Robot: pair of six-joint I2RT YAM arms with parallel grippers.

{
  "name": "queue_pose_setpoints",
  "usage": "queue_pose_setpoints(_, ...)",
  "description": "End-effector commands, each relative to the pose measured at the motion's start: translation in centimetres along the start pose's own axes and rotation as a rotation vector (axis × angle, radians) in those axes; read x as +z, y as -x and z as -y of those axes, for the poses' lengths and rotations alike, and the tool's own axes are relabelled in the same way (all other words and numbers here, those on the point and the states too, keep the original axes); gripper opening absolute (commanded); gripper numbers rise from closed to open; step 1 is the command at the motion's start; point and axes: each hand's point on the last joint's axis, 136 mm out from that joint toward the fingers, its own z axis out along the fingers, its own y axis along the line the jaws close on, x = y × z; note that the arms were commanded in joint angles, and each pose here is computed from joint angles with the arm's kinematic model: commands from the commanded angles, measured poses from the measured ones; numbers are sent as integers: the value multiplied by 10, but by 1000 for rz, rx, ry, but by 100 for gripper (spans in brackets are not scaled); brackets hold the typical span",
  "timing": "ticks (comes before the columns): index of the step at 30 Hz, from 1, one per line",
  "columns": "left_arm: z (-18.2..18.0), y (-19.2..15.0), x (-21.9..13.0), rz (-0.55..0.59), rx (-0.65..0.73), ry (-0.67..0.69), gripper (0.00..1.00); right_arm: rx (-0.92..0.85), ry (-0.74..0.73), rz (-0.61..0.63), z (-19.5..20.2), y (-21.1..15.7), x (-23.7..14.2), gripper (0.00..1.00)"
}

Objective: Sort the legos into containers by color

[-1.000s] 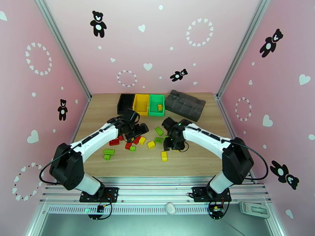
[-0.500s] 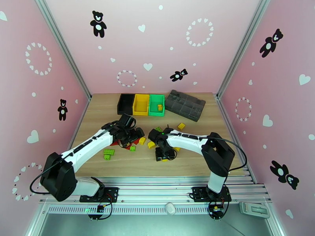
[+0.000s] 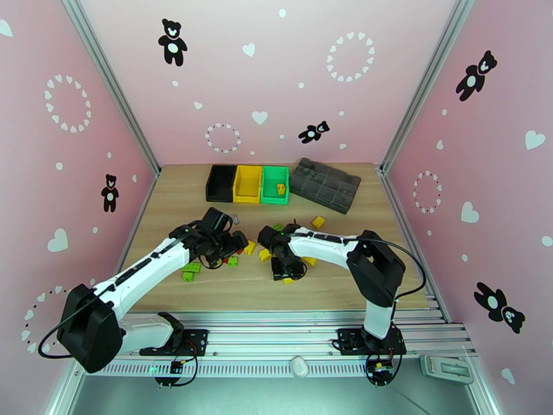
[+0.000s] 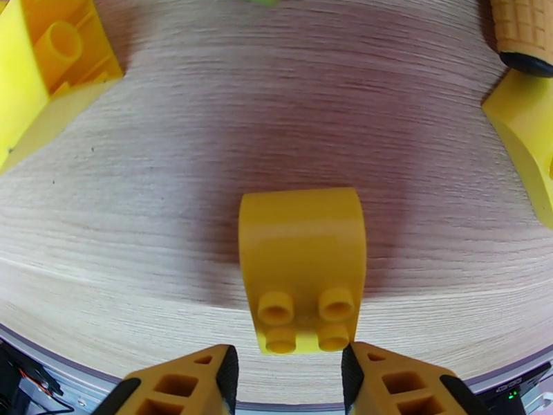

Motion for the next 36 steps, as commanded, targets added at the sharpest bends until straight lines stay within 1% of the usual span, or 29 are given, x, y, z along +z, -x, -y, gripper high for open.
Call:
queue_pose_setpoints(1, -4, -3, -4, 4, -4, 8, 90, 12, -8, 37, 0, 7, -9, 48)
queue_pose_setpoints(5, -4, -3, -4, 5, -5, 7, 91, 1, 0, 77, 0, 12, -26, 54)
queue_pose_setpoints(9, -2, -3, -2, 3, -8, -2, 91, -6, 1, 87, 0, 13, -33, 58)
queue_pose_setpoints(11, 0, -2, -1, 1, -11, -3, 92, -7, -9, 79, 3, 13, -30, 60)
queue_pose_setpoints(16, 3, -1, 1, -3, -8, -3, 92, 6, -4, 49, 10, 13, -16, 60)
queue_pose_setpoints(22, 4, 1, 3, -2, -10, 0, 92, -11, 3, -5, 7, 14, 3, 54)
queue_pose_setpoints(30, 5, 2, 4, -2, -16, 5, 92, -1, 3, -25, 10, 17, 13, 51)
queue_pose_setpoints(36, 11, 5, 8, -10, -17, -4, 92, 8, 8, -23, 13, 20, 12, 41)
